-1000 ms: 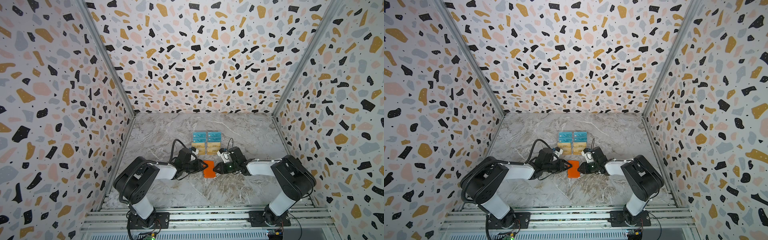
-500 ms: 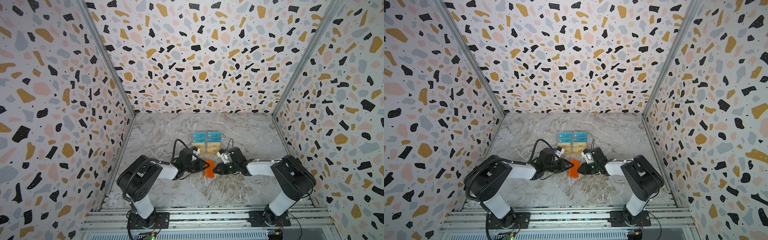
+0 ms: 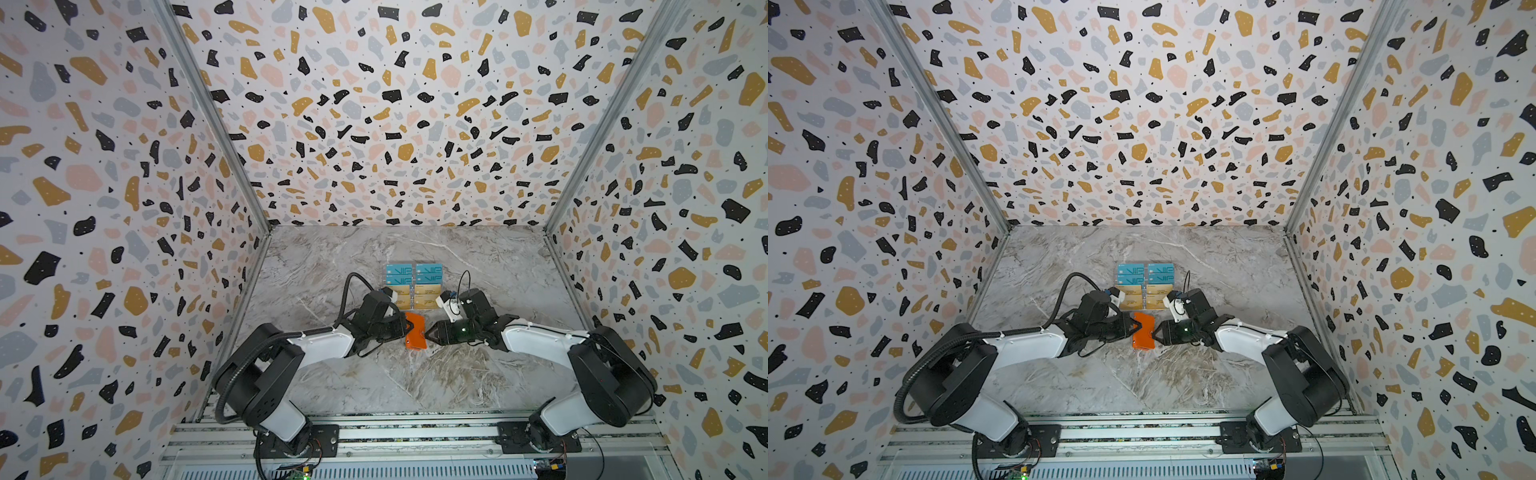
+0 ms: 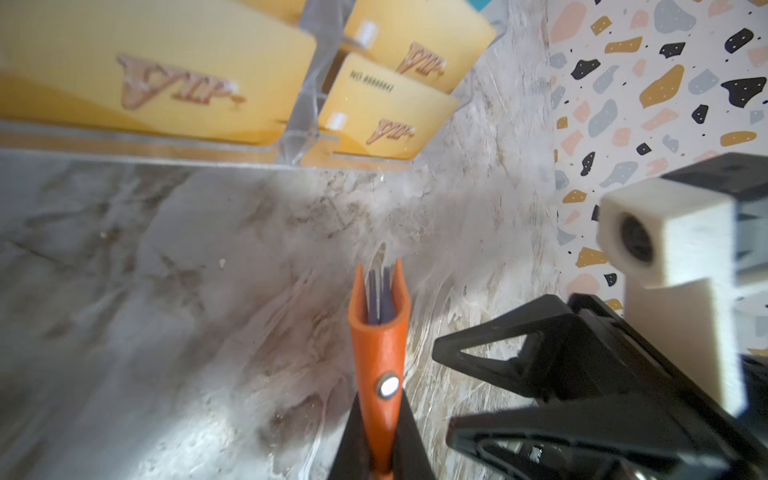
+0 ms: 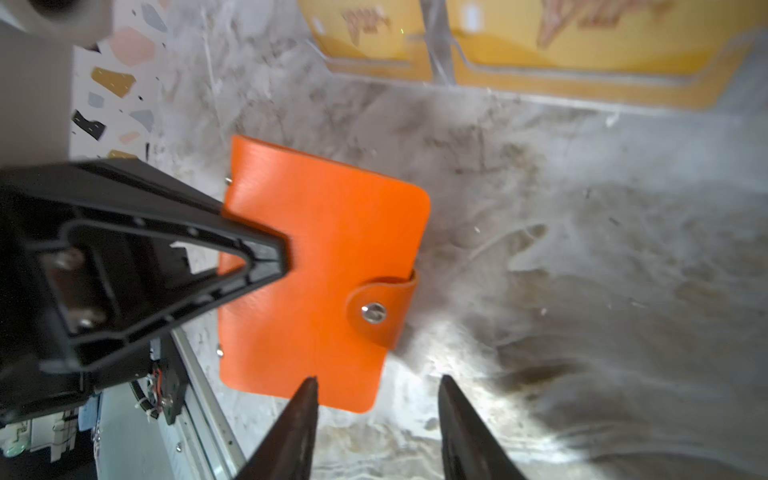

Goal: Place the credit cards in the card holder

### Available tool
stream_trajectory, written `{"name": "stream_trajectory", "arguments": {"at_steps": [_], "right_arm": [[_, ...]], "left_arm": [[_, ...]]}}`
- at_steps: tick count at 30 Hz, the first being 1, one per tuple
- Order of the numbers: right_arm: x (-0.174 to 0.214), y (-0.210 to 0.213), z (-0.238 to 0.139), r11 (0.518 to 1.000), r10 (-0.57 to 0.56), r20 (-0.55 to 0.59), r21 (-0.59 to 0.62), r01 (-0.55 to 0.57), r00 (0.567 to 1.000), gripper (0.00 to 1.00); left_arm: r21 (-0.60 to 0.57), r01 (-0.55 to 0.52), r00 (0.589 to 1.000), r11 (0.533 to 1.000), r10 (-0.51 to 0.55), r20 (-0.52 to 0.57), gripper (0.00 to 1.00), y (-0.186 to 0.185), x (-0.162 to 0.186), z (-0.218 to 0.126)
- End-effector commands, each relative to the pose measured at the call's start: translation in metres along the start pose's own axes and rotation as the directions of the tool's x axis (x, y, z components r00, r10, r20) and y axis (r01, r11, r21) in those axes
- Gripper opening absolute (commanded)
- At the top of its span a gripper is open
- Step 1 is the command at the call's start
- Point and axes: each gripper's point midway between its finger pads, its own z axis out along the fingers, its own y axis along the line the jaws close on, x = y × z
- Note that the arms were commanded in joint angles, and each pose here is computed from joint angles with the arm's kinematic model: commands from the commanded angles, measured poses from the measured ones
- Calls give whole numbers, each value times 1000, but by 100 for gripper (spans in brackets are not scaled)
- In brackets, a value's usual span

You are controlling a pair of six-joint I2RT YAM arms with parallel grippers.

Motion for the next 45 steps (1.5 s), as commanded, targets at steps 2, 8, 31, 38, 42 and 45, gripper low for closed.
{"name": "stream_trajectory", "arguments": {"at_steps": [2, 8, 31, 38, 42, 45], "right_arm": [[-23, 30, -13, 998, -44, 66, 39, 41, 997, 55], [-22, 26, 3, 988, -58, 38, 142, 52, 998, 54], [-9, -9, 25, 942, -106, -7, 320, 103, 994, 22], [-13, -12, 19, 931, -117, 15, 350, 104, 993, 5], [-11, -18, 14, 925, -114, 12, 367, 102, 993, 0], [-9, -25, 8, 926, -98, 16, 368, 86, 995, 0]], "left_arm": [[-71, -37, 996, 997, 43, 84, 0, -16, -15, -10], [-3, -30, 995, 1000, 30, 94, 0, -47, -15, -10], [58, -71, 993, 996, 65, 103, 0, -67, -15, -18], [61, -74, 994, 995, 68, 90, 0, -66, -10, -20], [54, -71, 993, 996, 65, 94, 0, -64, -9, -22], [47, -72, 994, 996, 68, 90, 0, -61, -8, -23]]}}
